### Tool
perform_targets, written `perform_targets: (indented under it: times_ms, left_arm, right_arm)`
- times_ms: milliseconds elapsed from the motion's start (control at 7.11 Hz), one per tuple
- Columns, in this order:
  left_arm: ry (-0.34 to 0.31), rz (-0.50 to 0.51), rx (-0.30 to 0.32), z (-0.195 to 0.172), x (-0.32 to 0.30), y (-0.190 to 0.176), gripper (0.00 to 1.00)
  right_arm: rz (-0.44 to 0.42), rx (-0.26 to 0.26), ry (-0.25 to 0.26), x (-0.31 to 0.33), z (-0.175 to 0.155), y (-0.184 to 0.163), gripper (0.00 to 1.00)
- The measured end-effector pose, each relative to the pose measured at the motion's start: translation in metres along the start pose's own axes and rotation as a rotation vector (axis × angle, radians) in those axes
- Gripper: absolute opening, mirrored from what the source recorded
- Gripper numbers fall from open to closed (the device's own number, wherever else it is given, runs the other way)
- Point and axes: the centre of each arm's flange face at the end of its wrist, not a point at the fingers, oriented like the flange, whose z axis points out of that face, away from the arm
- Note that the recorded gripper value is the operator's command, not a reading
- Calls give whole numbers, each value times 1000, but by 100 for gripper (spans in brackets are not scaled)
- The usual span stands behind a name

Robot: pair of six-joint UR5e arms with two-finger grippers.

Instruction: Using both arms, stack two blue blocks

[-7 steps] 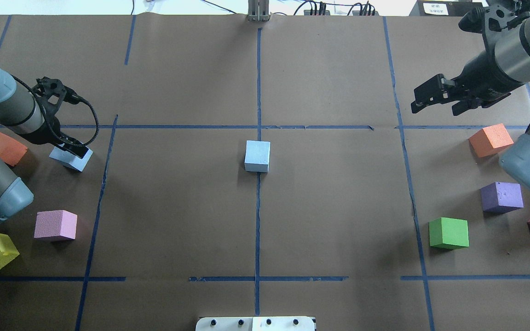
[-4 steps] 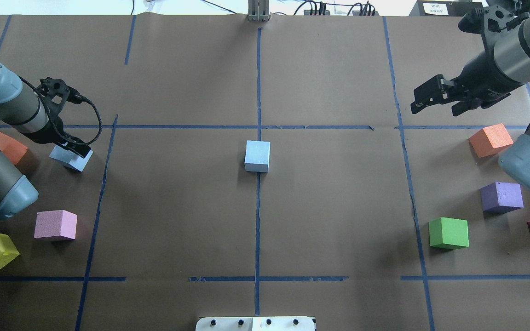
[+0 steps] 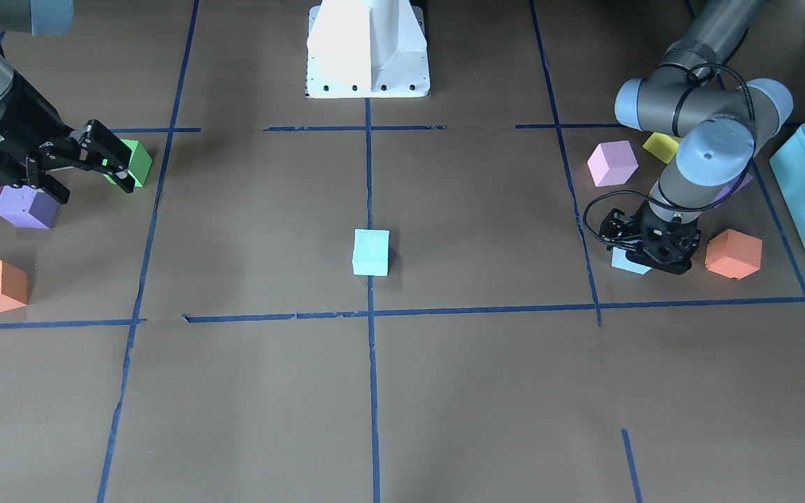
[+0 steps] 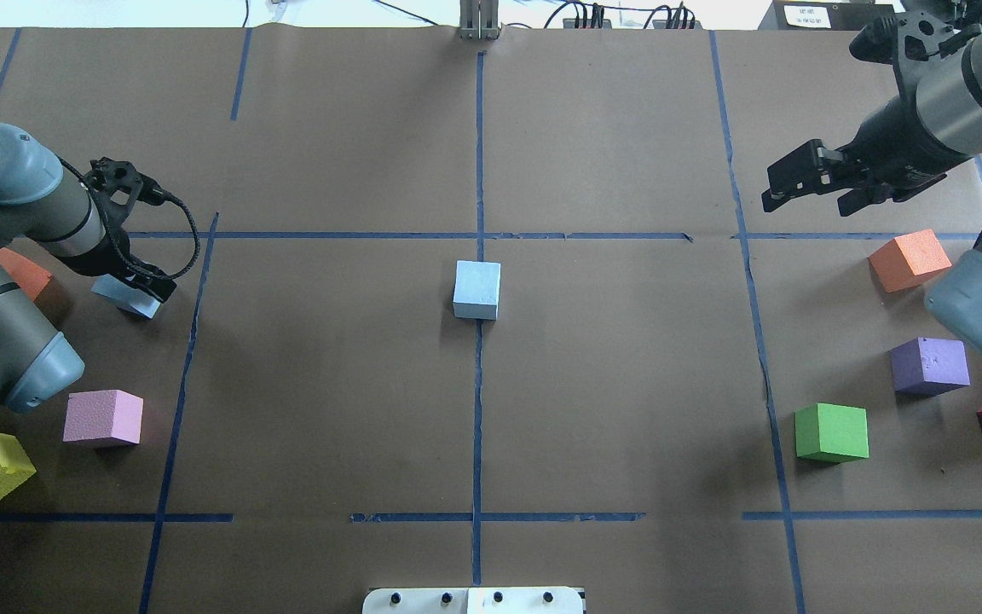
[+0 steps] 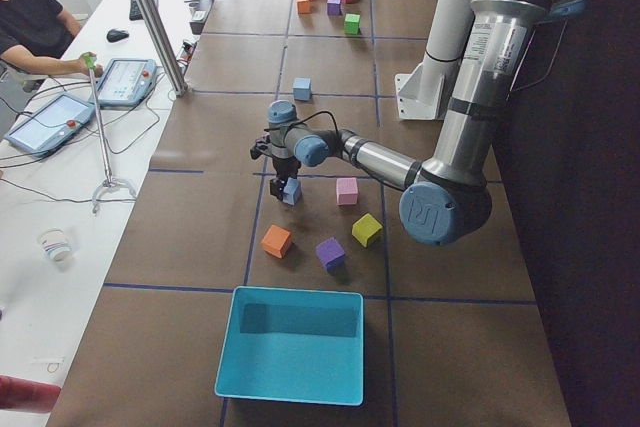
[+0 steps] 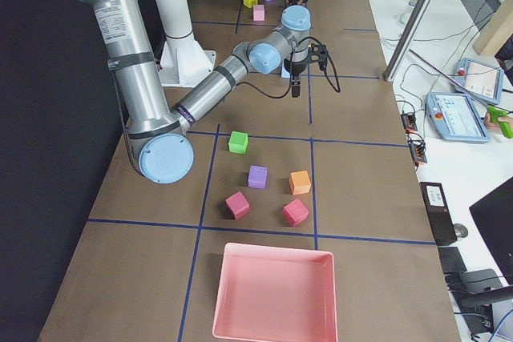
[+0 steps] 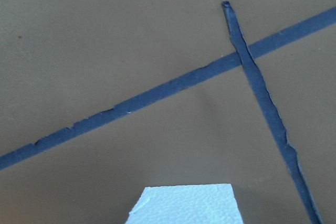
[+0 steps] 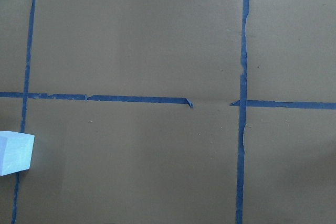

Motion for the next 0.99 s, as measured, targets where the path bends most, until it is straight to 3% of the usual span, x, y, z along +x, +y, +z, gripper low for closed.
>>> perform_targets:
  times_ms: [141,422,704,985]
  left_arm:
    - [3,-8,-2,1,2,0,5]
    - [38,-57,15,-18,16,-2,5]
    - [104,-127,71,-69,61,-29,5]
    - [160,-253,85,-118,156,-74,5]
  right_arm:
    - [0,0,0,0,0,0,100]
    - [1,0,0,1,0,0,100]
    - [7,-1,2,6,-2,2,100]
    - [1,2,25,36,-7,5,100]
